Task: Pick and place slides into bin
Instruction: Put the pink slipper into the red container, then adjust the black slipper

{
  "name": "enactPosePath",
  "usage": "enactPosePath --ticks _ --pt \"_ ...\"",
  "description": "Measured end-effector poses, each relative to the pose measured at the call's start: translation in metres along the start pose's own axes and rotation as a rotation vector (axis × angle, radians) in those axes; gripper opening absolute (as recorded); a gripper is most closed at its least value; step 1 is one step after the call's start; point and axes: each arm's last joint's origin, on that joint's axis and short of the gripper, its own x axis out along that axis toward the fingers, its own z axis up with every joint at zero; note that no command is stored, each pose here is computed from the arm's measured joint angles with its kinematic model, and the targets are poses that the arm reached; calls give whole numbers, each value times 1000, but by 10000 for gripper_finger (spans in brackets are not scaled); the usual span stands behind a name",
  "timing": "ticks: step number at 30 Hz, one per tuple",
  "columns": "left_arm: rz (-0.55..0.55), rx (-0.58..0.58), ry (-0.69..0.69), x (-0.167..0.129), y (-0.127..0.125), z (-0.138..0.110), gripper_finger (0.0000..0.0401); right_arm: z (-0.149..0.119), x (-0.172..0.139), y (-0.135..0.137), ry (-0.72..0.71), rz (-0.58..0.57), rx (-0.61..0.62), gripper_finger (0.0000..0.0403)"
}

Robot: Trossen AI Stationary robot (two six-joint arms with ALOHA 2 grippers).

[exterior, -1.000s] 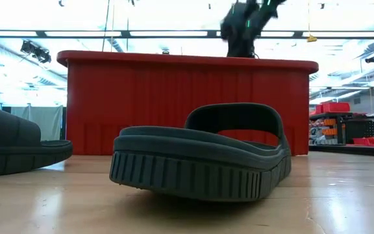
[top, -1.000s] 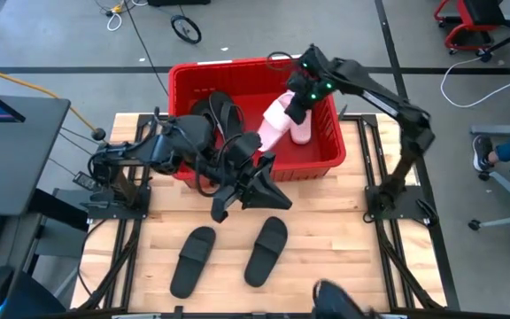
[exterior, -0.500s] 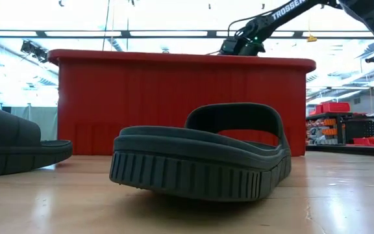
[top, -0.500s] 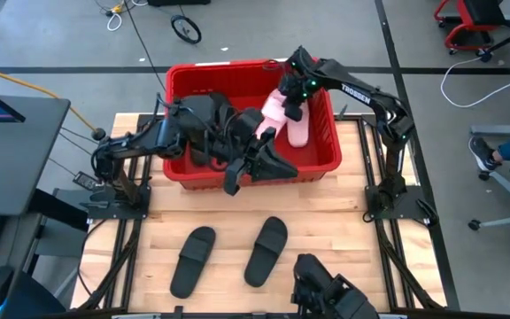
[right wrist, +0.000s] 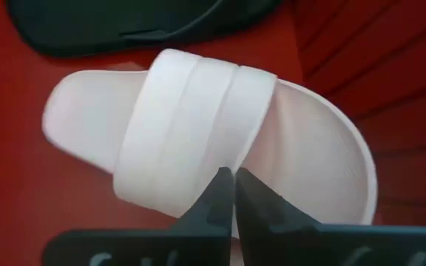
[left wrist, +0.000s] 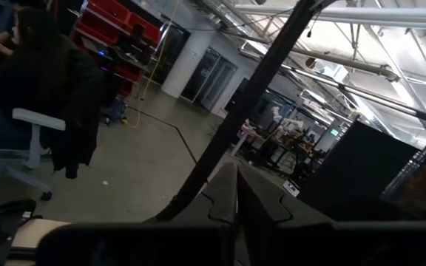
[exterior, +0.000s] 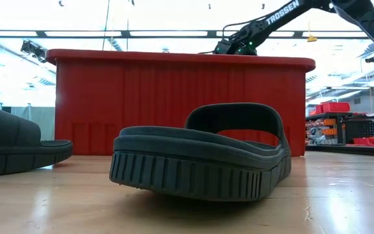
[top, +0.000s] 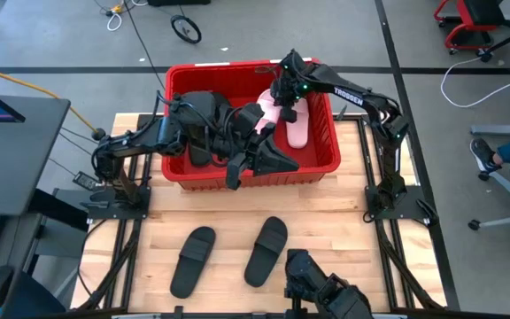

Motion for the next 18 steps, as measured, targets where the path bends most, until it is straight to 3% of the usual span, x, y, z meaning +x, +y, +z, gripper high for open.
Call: enactPosePath --ticks 7,11,14,18 --pt "12 -1 -8 1 -1 -1 18 1 13 -3 -13 -30 -11 71" --pt "12 -1 -8 1 -1 -1 11 2 14 -4 36 -105 -16 109" --pt "13 -2 -8 1 -1 -1 10 3 8 -4 83 -180 22 129" --pt "14 -2 -7 1 -1 -1 16 11 -22 -1 40 -214 124 137"
